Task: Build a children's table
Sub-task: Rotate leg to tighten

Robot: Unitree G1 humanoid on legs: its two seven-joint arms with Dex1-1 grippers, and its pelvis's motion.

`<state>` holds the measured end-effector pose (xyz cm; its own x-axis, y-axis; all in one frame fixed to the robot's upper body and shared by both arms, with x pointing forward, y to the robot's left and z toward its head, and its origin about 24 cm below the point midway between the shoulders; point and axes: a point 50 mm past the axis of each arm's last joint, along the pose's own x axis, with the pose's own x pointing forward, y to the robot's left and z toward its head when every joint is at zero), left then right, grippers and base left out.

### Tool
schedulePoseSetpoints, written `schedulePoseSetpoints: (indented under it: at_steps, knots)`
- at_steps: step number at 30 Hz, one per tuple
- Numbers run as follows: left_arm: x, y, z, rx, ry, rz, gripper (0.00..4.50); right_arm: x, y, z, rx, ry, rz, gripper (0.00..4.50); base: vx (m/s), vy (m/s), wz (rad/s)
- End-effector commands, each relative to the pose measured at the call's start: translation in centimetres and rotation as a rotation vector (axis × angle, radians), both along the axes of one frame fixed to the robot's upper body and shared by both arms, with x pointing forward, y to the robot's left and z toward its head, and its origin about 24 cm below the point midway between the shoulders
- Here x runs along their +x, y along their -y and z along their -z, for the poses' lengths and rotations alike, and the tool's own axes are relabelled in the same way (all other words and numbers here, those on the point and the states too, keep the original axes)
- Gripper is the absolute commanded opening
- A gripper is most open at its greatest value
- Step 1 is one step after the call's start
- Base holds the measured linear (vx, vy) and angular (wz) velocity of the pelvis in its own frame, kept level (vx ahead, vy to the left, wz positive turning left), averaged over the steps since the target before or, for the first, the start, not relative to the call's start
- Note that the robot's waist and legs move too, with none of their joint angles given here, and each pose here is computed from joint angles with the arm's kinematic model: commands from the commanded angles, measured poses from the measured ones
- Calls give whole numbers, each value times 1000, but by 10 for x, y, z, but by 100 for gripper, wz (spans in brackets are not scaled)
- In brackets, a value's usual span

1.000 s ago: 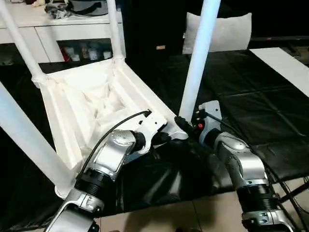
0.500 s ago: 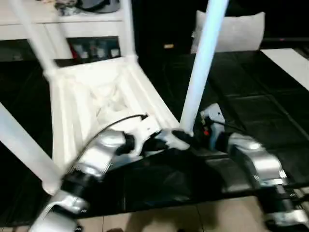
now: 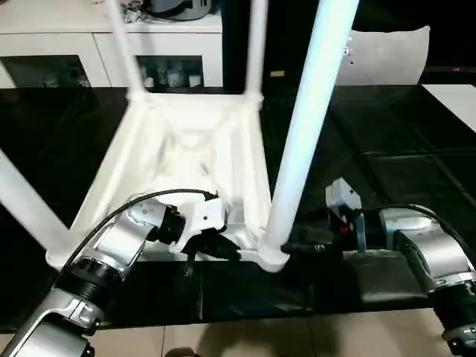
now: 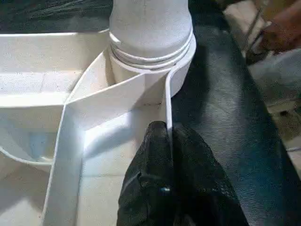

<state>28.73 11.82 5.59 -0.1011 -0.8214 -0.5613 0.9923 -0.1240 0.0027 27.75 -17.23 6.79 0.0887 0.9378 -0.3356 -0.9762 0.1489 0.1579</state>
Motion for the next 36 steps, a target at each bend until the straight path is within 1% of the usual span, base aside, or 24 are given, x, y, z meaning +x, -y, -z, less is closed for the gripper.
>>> schedulePoseSetpoints:
  at_steps: [1, 2, 3, 5, 7, 10, 13, 16, 18, 20, 22, 23, 24, 25, 29, 30, 32, 35, 36]
  knots:
    - [-5, 15, -3, 11, 3, 148, 0, 2, -2, -7, 9, 25, -35, 322, 0, 0, 0]
    - [-5, 15, -4, 12, 5, 152, 0, 2, -3, -7, 10, 27, -37, 296, 0, 0, 0]
    - [-5, 16, -4, 13, 8, 159, 0, 2, -4, -6, 11, 21, -46, 286, 0, 0, 0]
    - [-4, 16, -4, 15, 10, 167, 0, 2, -6, -5, 13, 22, -54, 281, 0, 0, 0]
    - [-4, 16, -5, 15, 10, 168, 0, 2, -7, -5, 15, 25, -54, 252, 0, 0, 0]
    - [-4, 16, -4, 16, 10, 170, 0, 2, -9, -4, 29, 8, -62, 234, 0, 0, 0]
    - [-4, 15, -4, 17, 9, 170, 0, 0, -10, -4, 43, -17, -80, 203, 0, 0, 0]
    - [-3, 13, -3, 11, 3, 152, 0, -3, -11, -5, 65, -40, -93, 196, 0, 0, 0]
    - [-2, 13, -3, -1, -2, 126, 0, -6, -13, -6, 100, -57, -88, 194, 0, 0, 0]
    - [0, 13, -3, -18, -4, 62, 0, -9, -17, -5, 123, -69, -66, 193, 0, 0, 0]
    - [4, 17, -5, -50, -11, -14, 0, -9, -21, -2, 123, -73, -24, 193, 0, 0, 0]
    - [4, 17, -5, -53, -11, -23, 0, -9, -22, -1, 122, -73, -19, 193, 0, 0, 0]
    - [7, 23, -6, -83, -15, -101, 0, -6, -29, 4, 110, -68, 78, 193, 0, 0, 0]
    - [8, 26, -7, -100, -17, -146, 0, -2, -34, 7, 104, -60, 148, 193, 0, 0, 0]
    - [10, 39, -7, -131, -21, -242, 0, 9, -47, 14, 86, -42, 322, 193, 0, 0, 0]
    - [10, 39, -7, -131, -21, -242, 0, 9, -47, 14, 86, -42, 322, 193, 0, 0, 0]
    - [13, 55, -7, -155, -16, -346, 0, 22, -58, 18, 65, -23, 522, 192, 0, 0, 0]
    - [14, 63, -8, -166, -9, -395, 0, 26, -63, 19, 61, -12, 601, 190, 0, 0, 0]
    - [17, 75, -10, -183, 8, -466, 0, 29, -71, 16, 60, 37, 675, 190, 0, 0, 0]
